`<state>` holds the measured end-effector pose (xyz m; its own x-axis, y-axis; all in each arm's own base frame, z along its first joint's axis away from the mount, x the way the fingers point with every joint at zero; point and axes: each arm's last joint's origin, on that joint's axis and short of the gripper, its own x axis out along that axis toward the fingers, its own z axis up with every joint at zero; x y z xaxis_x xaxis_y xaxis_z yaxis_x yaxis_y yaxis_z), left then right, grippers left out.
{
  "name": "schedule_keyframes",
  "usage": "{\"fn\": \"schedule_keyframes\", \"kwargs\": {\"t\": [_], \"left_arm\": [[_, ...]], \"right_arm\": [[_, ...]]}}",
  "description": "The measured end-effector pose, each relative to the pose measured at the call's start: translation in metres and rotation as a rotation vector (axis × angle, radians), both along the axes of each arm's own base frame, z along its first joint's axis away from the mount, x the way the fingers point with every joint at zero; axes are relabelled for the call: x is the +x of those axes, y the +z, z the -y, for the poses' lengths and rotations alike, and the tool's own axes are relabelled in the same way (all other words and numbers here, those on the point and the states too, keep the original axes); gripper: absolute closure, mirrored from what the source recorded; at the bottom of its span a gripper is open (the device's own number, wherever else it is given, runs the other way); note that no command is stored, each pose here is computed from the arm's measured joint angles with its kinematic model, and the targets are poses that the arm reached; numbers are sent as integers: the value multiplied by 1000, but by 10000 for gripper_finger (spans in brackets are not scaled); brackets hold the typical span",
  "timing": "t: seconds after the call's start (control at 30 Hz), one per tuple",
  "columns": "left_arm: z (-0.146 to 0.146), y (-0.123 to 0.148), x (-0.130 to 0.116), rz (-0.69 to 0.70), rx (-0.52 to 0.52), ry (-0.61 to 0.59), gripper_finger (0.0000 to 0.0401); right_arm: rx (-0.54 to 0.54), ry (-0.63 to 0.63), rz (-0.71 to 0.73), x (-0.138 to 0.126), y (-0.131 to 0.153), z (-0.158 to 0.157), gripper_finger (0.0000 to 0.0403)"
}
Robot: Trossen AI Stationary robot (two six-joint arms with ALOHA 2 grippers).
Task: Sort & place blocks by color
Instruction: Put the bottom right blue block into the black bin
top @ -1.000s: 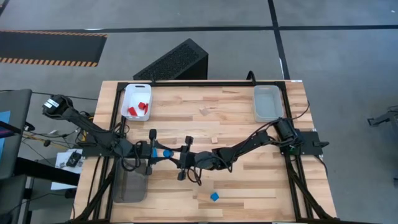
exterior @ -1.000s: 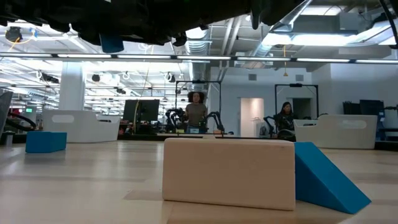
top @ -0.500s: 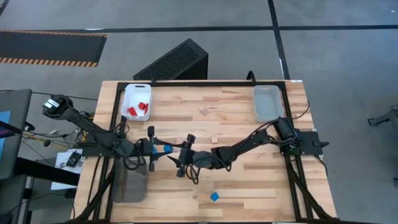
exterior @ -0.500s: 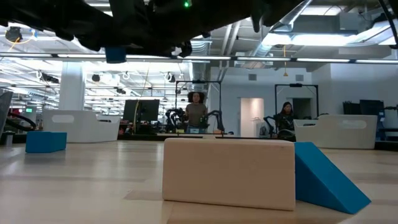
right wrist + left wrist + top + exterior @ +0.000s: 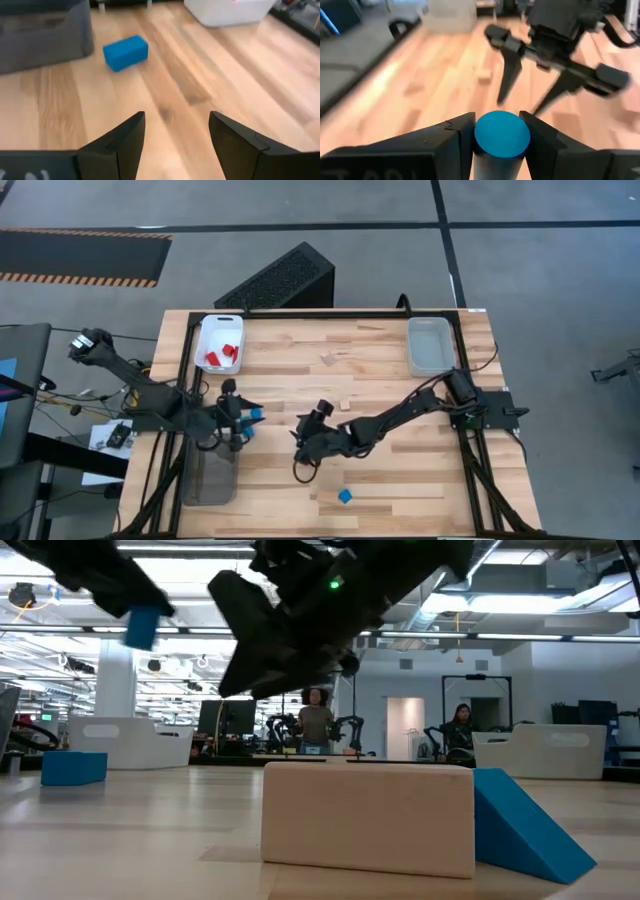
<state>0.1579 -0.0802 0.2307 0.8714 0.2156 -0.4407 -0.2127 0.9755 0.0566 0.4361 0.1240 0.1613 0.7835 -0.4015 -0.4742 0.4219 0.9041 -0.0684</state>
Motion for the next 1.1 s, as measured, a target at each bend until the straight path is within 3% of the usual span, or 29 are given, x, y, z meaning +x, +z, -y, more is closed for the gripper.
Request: {"fn": "schedule_keyframes", "kwargs": {"t": [0.1, 0.27, 0.4, 0.73, 1.1], "left_arm": [[4, 12, -10, -121, -92, -40, 286], [14, 37, -24, -334, -386, -119, 291], [28, 36, -31, -451, -529, -159, 288], [58, -24, -47, -795, -571, 86, 288], [68, -58, -48, -922, -487, 219, 287]], "right_arm": [[19, -10, -35, -6, 0, -5, 163], [26, -3, -69, -12, 0, -11, 163], [21, 8, -82, -15, -1, -16, 163], [34, 26, -119, -20, -4, -24, 163], [42, 39, -124, -21, -4, -26, 163]]}}
